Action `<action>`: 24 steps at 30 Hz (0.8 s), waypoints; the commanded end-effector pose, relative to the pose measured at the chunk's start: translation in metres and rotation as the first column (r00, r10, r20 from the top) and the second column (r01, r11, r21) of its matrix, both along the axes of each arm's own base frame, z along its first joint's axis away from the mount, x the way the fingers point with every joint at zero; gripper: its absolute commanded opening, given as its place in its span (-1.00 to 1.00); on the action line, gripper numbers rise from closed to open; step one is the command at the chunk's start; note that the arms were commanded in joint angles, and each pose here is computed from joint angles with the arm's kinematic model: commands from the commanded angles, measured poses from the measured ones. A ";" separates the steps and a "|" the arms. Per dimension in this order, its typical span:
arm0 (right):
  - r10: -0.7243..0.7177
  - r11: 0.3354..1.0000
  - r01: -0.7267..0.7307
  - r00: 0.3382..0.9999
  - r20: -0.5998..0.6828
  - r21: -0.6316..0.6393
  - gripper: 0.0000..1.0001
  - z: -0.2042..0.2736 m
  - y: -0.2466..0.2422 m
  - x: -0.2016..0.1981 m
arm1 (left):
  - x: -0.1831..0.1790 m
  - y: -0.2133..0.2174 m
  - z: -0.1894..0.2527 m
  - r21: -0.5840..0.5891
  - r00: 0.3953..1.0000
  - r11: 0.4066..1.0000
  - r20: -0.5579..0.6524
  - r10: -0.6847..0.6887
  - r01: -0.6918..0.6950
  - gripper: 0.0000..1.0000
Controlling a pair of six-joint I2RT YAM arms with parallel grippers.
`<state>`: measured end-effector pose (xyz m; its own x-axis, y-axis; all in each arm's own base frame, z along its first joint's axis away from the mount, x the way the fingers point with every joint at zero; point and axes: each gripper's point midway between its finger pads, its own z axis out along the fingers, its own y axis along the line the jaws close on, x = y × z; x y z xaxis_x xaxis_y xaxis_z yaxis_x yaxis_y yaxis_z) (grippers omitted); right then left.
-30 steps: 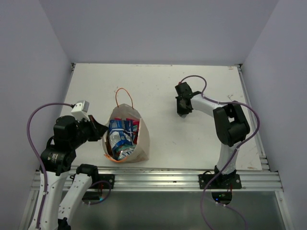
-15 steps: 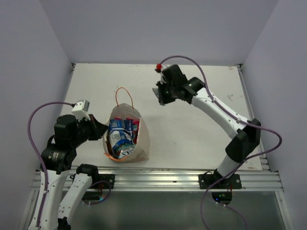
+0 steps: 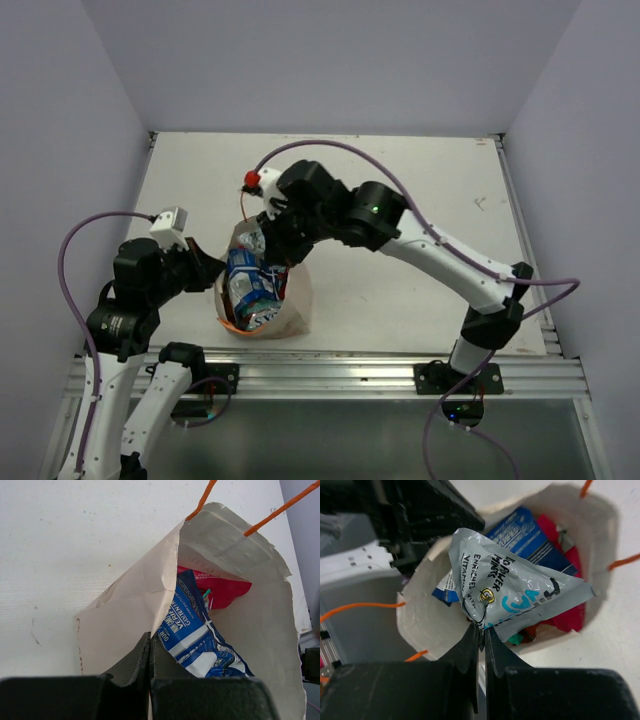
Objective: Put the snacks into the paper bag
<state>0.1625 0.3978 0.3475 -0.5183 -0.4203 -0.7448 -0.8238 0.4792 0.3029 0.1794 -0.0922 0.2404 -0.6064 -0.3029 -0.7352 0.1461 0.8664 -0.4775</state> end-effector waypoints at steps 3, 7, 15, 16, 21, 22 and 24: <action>0.114 0.984 -0.129 0.986 -0.120 -0.127 -1.00 -0.058 0.020 -0.035 | -0.004 0.001 0.006 -0.006 1.000 1.000 0.019 0.007 -0.006 -1.00; 0.080 0.985 -0.093 0.993 -0.091 -0.146 -0.50 -0.058 0.025 -0.026 | -0.007 0.001 0.006 -0.008 1.000 1.000 0.017 0.006 -0.006 -1.00; -0.039 0.997 0.042 0.998 0.049 -0.061 0.46 0.007 0.008 -0.007 | -0.013 0.001 0.006 -0.014 1.000 1.000 0.017 0.008 -0.007 -1.00; -0.054 0.997 0.057 0.997 0.051 -0.057 0.46 0.012 0.004 -0.006 | -0.013 0.002 0.005 -0.011 1.000 1.000 0.017 0.006 -0.006 -1.00; -0.164 0.978 0.171 0.984 0.066 -0.118 0.45 -0.005 -0.013 0.004 | -0.015 0.001 0.006 -0.017 1.000 1.000 0.020 0.000 0.000 -1.00; -0.177 0.974 0.184 0.982 0.064 -0.128 0.44 -0.010 -0.014 0.005 | -0.015 0.001 0.007 -0.016 1.000 1.000 0.022 0.001 -0.001 -1.00; -0.216 0.962 0.224 0.974 0.064 -0.158 0.43 -0.023 -0.023 0.008 | -0.017 0.001 0.007 -0.016 1.000 1.000 0.022 0.001 -0.001 -1.00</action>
